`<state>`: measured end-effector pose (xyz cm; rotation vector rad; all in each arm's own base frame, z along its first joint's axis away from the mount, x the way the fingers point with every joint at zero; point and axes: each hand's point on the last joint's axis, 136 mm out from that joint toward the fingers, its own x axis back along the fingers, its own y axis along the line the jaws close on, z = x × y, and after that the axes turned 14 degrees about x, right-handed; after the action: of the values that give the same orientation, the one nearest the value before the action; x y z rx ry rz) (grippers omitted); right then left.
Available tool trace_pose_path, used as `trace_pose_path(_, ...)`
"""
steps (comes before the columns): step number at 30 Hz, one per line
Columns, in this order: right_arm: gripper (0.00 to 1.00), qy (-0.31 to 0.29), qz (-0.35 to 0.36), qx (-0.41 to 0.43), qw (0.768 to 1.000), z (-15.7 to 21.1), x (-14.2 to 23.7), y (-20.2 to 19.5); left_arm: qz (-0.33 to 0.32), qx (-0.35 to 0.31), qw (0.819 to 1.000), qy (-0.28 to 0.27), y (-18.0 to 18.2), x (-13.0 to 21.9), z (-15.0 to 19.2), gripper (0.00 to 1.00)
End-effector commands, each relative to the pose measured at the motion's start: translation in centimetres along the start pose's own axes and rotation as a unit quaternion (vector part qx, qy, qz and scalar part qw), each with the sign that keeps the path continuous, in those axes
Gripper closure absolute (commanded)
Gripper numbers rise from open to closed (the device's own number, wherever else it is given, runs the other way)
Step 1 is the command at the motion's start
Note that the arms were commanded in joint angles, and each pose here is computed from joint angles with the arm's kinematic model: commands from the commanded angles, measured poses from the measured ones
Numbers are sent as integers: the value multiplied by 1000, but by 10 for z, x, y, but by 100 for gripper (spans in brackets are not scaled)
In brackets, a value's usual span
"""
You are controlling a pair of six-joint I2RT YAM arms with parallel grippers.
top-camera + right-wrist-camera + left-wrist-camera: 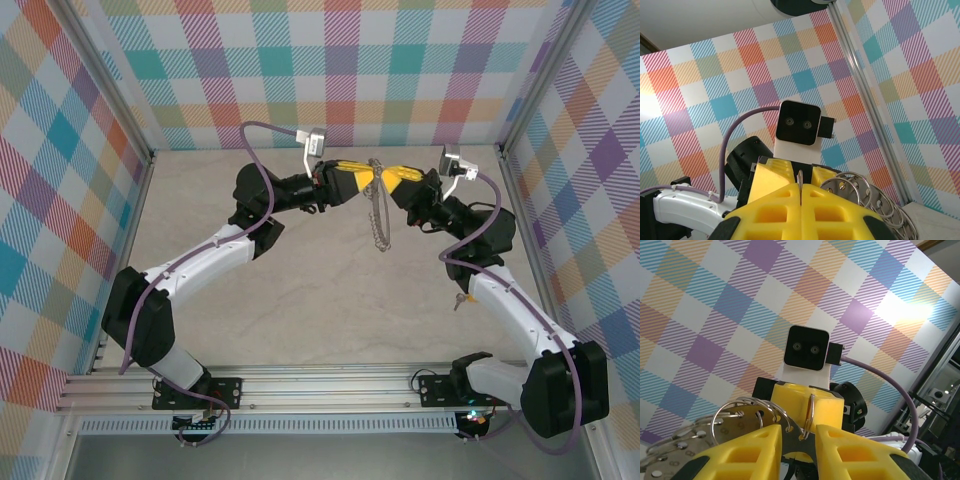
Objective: Put the keys on the keyring
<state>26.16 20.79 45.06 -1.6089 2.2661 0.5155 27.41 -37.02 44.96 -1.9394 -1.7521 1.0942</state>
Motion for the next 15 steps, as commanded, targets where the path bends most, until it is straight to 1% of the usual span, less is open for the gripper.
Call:
trace_pose_path(1,100,-33,-21,29,999,-24,-5,14,40,-31,999,-2,-29,-6,-5,75)
trace_pose_path(9,100,-31,-13,27,999,-22,-5,11,46,-46,998,-17,-37,-1,-7,70)
trace_pose_path(15,100,-30,-18,24,999,-22,-6,12,43,-46,998,-16,-35,-2,-7,69)
